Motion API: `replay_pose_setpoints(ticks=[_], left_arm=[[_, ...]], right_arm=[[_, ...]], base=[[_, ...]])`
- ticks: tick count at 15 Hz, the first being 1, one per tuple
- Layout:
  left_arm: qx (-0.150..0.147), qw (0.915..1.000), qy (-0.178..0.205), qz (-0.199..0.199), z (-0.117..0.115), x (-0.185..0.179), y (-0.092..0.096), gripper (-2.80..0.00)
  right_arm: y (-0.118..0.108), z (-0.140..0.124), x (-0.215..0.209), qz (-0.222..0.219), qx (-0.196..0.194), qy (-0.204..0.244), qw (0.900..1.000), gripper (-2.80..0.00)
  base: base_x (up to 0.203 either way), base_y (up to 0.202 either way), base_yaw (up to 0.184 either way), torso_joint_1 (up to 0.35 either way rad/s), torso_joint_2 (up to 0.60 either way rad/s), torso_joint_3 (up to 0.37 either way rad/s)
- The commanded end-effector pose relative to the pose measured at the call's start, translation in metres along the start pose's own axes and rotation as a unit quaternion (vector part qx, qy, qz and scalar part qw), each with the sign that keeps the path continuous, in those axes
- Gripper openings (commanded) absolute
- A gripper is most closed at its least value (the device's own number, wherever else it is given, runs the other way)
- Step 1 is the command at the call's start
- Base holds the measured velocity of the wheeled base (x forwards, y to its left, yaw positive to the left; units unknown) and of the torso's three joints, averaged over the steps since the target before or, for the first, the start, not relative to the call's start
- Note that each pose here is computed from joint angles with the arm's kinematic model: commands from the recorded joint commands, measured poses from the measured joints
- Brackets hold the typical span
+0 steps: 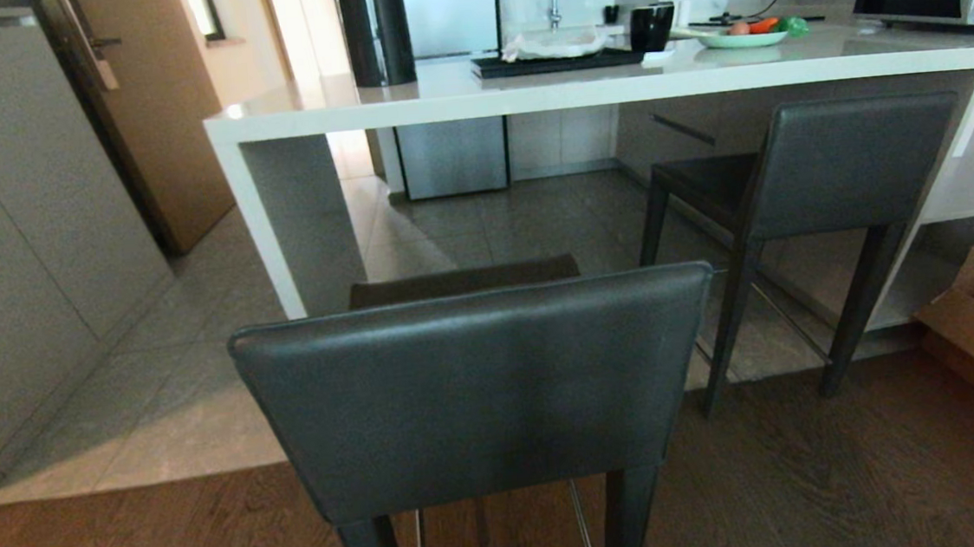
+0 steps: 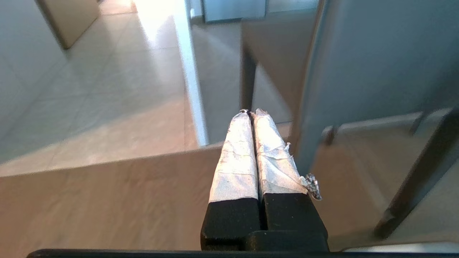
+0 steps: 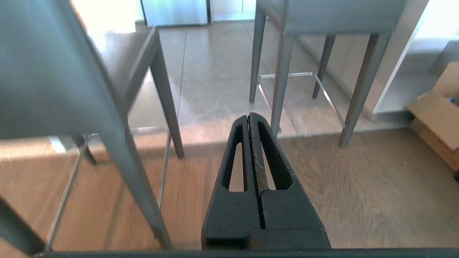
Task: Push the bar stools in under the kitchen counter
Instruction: Push the gray chair back under the dining table
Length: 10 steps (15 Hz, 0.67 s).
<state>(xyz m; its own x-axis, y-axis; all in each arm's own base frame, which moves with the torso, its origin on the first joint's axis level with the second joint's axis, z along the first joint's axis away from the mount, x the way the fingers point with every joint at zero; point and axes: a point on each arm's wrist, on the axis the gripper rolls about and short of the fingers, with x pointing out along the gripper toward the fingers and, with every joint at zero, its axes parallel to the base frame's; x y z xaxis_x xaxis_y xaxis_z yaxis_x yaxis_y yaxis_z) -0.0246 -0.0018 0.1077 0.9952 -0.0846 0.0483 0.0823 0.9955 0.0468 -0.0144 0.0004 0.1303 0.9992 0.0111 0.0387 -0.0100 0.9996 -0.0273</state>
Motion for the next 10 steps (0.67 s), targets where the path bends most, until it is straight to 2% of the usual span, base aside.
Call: replay_pose_setpoints(ticks=[1,3,5,8,10], left_arm=[[-0.018,0.9994,0.031,-0.004,0.026,0.017,0.002,-2.8],[-0.035,0.9975,0.061,-0.008,0.051,0.054,0.006,-2.8],[-0.041,0.9954,0.085,-0.015,0.058,0.102,0.01,-2.8],[-0.043,0.994,0.098,-0.024,0.047,0.169,0.012,-2.8],[-0.043,0.994,0.096,-0.027,0.031,0.204,0.012,-2.8]], right_arm=[[-0.001,0.02,0.032,0.002,0.003,0.051,0.999,-2.8],[-0.002,0.034,0.071,0.005,0.006,0.07,0.998,-2.8],[0.0,0.034,0.116,0.016,0.01,0.088,0.996,-2.8],[0.011,0.022,0.174,0.049,0.01,0.087,0.995,-2.8],[0.03,0.011,0.2,0.094,0.01,0.079,0.992,-2.8]], base=[[0.0,0.0,0.0,0.0,0.0,0.0],[0.0,0.0,0.0,0.0,0.0,0.0],[0.0,0.0,0.0,0.0,0.0,0.0],[0.0,0.0,0.0,0.0,0.0,0.0],[0.0,0.0,0.0,0.0,0.0,0.0]])
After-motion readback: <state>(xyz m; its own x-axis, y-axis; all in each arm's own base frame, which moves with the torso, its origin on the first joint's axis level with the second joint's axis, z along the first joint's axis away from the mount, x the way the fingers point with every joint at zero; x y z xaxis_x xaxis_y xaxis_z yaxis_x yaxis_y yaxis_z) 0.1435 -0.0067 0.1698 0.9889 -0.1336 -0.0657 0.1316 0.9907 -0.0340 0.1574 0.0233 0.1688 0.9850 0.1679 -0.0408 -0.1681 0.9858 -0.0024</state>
